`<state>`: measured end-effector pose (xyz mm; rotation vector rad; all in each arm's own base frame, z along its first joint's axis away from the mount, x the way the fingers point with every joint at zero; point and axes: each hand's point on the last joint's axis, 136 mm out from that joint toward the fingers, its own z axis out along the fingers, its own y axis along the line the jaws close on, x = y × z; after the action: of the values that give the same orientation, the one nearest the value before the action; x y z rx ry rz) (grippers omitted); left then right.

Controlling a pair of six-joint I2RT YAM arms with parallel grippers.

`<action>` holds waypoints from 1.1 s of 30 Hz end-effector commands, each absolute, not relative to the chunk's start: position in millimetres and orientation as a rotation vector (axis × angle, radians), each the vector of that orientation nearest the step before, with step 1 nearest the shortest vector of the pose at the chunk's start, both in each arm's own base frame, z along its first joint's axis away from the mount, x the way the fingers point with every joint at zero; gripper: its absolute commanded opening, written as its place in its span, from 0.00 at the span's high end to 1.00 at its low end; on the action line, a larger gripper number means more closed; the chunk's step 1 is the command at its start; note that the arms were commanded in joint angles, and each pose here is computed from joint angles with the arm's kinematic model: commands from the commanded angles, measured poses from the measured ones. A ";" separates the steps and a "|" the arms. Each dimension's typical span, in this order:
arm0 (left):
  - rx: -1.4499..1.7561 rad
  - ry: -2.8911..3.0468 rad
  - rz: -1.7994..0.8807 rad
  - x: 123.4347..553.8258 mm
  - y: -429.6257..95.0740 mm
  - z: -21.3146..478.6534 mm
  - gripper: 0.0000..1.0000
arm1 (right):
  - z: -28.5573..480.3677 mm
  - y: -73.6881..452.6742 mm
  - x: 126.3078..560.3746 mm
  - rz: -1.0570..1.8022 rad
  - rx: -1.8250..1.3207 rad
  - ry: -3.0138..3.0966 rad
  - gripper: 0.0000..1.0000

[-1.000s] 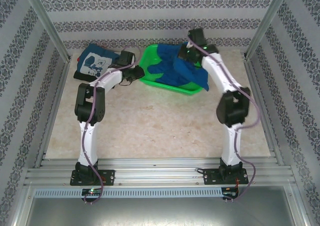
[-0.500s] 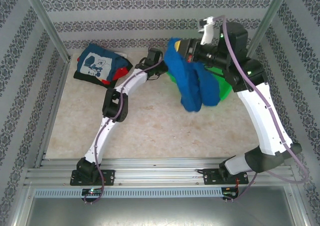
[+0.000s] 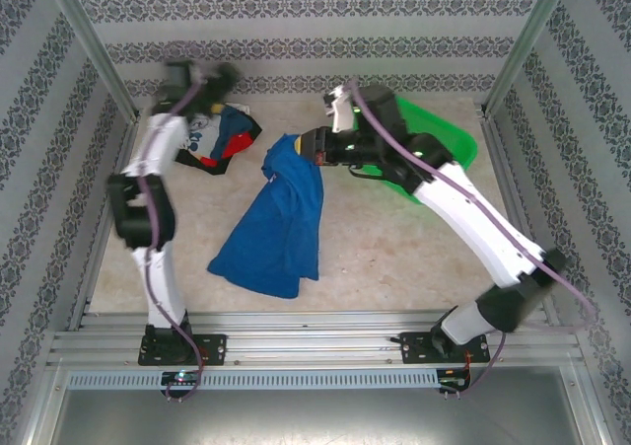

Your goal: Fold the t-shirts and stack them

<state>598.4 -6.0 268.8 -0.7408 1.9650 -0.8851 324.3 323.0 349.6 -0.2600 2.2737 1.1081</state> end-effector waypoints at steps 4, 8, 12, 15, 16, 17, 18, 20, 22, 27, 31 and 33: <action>-0.507 2.011 -0.781 531.1 -21.8 311.2 0.00 | 209.8 293.6 435.6 0.730 -0.003 2.492 1.00; -0.350 2.040 -0.795 500.9 -69.4 325.4 0.00 | 160.1 268.0 493.7 0.468 0.028 2.537 1.00; -0.235 2.140 -0.743 474.0 -107.0 310.2 0.00 | 131.6 248.8 524.5 0.285 0.012 2.619 1.00; -0.259 2.181 -0.758 457.2 -110.8 289.4 0.00 | 115.8 213.3 535.2 0.141 0.077 2.643 1.00; -0.262 2.195 -0.755 451.2 -110.5 281.5 0.00 | 111.9 199.1 537.8 0.102 0.106 2.645 1.00; -0.266 2.221 -0.752 442.8 -111.2 270.2 0.00 | 108.6 182.2 540.6 0.059 0.143 2.644 1.00; -0.270 2.249 -0.754 434.2 -112.7 258.4 0.00 | 107.6 166.6 543.7 0.012 0.169 2.636 1.00; -0.258 2.339 -0.747 413.7 -120.4 225.8 0.00 | 109.8 149.1 550.5 -0.024 0.175 2.610 1.00; -0.222 2.456 -0.693 391.0 -127.5 188.6 0.00 | 114.3 137.8 557.7 -0.072 0.149 2.581 1.00; -0.274 2.652 -0.580 348.0 -123.7 110.9 0.00 | 121.5 121.4 574.0 -0.180 0.079 2.538 0.99; -0.284 2.708 -0.514 344.3 -121.7 82.7 0.00 | 129.4 128.4 581.5 -0.335 -0.039 2.486 0.95; -0.263 2.697 -0.528 353.0 -128.3 83.6 0.00 | 124.6 122.5 580.5 -0.459 -0.075 2.491 0.98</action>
<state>340.0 -123.8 80.0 -0.3188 2.7295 -0.5633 582.6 123.4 125.7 0.0464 2.5085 -0.2341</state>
